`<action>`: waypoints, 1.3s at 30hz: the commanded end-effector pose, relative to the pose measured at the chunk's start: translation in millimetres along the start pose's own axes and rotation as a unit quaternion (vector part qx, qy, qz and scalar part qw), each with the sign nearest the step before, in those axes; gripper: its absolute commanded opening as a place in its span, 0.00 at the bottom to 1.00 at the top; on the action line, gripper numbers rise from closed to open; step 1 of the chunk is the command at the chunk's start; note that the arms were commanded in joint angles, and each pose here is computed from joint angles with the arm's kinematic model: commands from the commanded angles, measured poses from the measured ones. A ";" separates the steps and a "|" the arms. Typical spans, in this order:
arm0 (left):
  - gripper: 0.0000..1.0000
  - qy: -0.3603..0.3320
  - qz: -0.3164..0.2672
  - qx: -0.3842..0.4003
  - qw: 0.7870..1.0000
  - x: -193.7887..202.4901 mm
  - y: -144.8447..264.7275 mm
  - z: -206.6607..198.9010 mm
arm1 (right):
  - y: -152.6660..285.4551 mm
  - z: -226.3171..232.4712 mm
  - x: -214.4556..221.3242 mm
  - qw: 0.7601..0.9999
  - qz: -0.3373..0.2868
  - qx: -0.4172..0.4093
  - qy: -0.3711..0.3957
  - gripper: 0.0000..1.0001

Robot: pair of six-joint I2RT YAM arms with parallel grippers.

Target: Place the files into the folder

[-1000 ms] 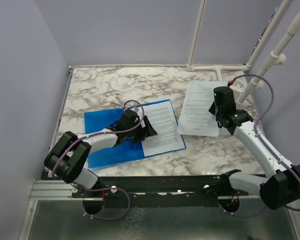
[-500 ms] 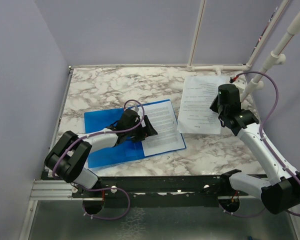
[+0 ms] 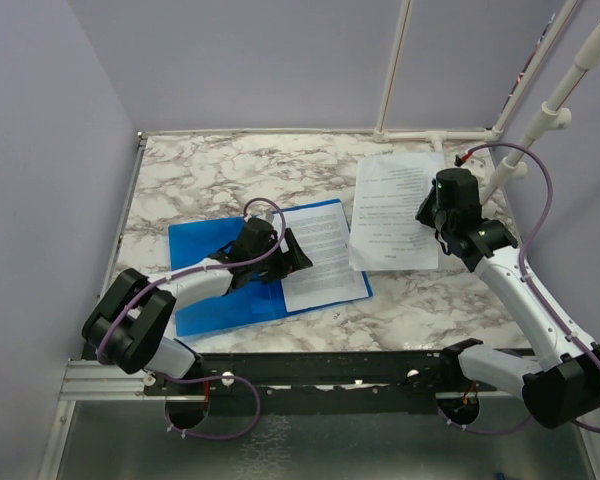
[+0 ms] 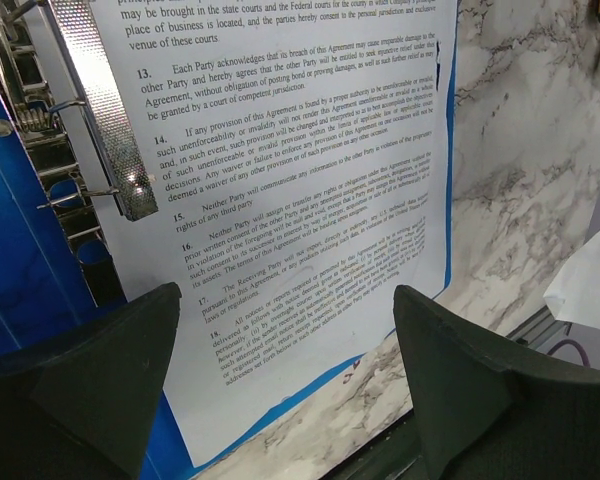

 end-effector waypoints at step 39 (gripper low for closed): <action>0.85 -0.004 -0.093 0.250 0.964 -44.7 124.0 -116.0 | 75.9 125.2 31.3 0.919 0.124 -0.372 -0.033 0.00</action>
Point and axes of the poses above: each gripper's point midway between its finger pads, its own y axis back along the fingers, its own z axis along the line the jaws close on, x = y × z, the point moved 3 cm from there along y, back along the fingers, and after that the axes turned 1 degree about y, right-handed, at the moved point
